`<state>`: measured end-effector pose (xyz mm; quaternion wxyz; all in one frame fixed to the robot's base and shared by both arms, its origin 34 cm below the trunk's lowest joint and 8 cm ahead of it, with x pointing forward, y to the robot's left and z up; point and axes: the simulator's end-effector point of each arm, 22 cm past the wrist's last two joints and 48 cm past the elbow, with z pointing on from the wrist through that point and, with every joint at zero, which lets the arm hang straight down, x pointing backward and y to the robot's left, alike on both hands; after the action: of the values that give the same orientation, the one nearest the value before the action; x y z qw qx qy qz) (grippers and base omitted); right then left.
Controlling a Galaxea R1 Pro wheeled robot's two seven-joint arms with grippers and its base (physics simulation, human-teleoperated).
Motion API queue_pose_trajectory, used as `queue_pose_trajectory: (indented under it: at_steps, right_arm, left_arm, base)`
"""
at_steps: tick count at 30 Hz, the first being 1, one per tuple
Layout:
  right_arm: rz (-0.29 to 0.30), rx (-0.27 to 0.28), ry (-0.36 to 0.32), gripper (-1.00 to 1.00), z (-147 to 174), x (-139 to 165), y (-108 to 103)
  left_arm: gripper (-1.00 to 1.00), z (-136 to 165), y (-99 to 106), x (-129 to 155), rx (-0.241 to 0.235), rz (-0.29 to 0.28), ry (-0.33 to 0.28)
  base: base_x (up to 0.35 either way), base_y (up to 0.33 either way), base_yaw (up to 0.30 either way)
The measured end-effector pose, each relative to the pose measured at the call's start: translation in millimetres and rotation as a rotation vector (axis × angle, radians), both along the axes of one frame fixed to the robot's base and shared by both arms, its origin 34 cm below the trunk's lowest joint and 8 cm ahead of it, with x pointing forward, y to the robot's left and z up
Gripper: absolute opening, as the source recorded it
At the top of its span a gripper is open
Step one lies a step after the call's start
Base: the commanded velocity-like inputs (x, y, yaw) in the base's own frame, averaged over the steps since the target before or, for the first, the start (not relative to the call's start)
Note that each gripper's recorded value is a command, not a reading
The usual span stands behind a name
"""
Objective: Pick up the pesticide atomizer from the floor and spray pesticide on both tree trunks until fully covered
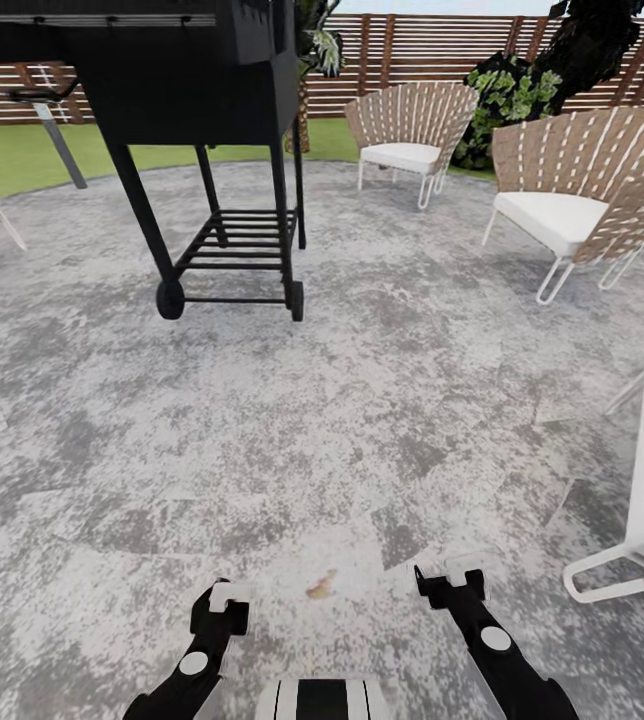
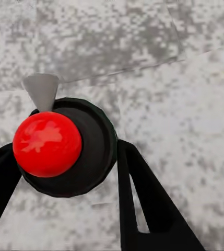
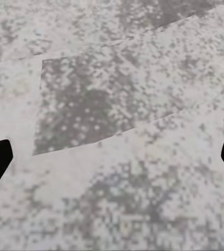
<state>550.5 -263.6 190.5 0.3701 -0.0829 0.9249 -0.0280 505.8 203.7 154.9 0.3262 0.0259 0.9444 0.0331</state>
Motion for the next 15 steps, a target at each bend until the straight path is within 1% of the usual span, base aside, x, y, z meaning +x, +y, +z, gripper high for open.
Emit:
queue_pose_trajectory:
  at_steps: [6, 15]
  right_arm:
    - [0.000, 0.000, -0.008, 1.00, 4, 3, 0]
    - [0.000, 0.000, -0.023, 1.00, 11, 7, 0]
  left_arm:
    - [-1.00, 4, 0, 3, -0.001, -0.001, -0.010]
    - [-1.00, 10, 0, 8, -0.001, 0.000, -0.025]
  base:
    - [-0.020, 0.311, 0.000]
    - [-0.134, 0.298, 0.000]
